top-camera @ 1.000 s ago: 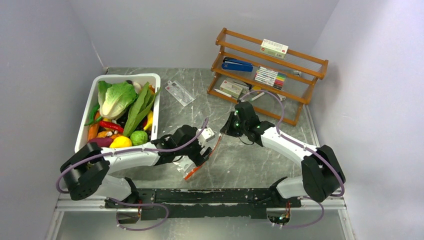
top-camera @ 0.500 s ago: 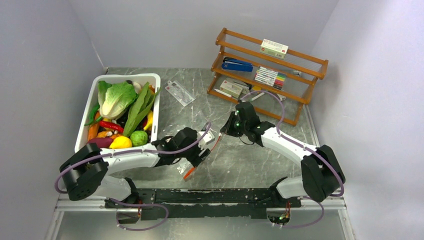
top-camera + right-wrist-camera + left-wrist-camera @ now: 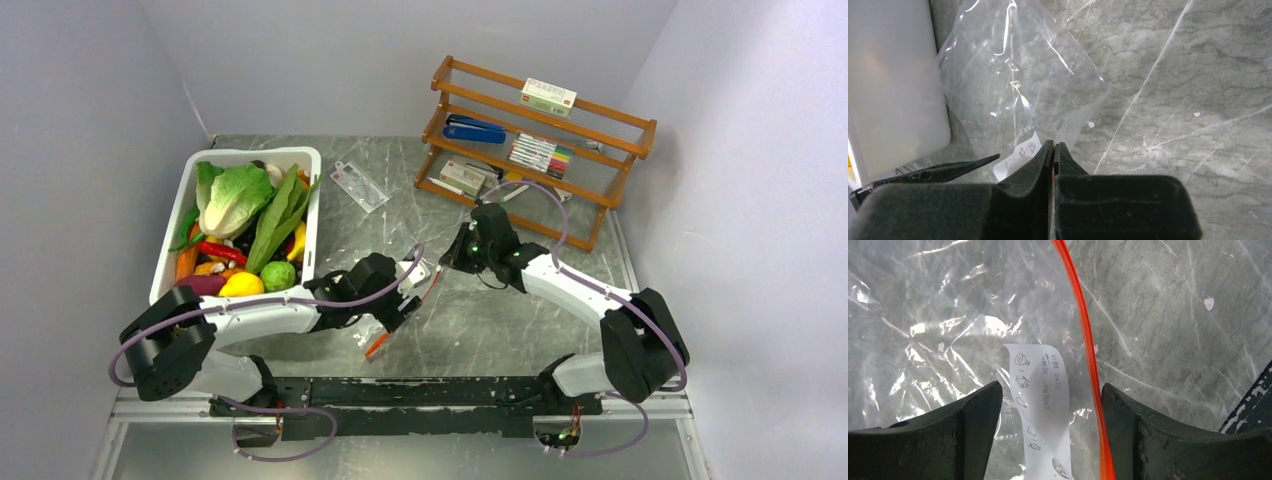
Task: Place the food in the zip-top bag and seal the zipper
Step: Open the zipper of the food storage bag.
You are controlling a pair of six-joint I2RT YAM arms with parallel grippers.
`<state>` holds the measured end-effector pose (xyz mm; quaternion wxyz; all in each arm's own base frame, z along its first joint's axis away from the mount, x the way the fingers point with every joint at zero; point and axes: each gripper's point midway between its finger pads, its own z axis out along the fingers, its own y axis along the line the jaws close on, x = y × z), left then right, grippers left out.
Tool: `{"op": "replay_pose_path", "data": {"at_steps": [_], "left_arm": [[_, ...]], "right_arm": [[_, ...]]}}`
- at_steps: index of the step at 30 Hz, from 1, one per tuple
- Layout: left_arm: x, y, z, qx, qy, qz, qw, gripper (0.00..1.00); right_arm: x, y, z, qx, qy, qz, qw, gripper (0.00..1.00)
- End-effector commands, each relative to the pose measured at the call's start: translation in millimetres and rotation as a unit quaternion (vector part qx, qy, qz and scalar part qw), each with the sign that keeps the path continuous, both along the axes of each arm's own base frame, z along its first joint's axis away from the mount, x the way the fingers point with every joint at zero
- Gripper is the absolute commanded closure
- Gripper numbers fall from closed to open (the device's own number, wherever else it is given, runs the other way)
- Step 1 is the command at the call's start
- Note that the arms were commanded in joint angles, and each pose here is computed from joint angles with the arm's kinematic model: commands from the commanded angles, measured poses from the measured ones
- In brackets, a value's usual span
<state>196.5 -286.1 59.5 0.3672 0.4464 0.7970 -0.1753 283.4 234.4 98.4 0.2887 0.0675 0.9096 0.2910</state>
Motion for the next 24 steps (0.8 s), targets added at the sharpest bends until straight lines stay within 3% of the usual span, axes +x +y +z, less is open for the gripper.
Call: {"op": "replay_pose_path", "data": {"at_steps": [1, 5, 15, 24], "left_arm": [[6, -16, 18, -0.018, -0.016, -0.013, 1.0, 0.29], [7, -23, 25, -0.023, -0.01, -0.015, 1.0, 0.33], [10, -29, 14, -0.028, -0.007, -0.011, 1.0, 0.28], [19, -20, -2, 0.0, -0.018, 0.013, 1.0, 0.32]], "right_arm": [[3, 3, 1, 0.006, -0.001, 0.002, 1.0, 1.0], [3, 3, 0, 0.003, 0.0, 0.005, 1.0, 1.0], [3, 4, 2, 0.011, -0.001, 0.005, 1.0, 1.0], [2, 2, 1, 0.008, 0.0, 0.002, 1.0, 1.0]]}}
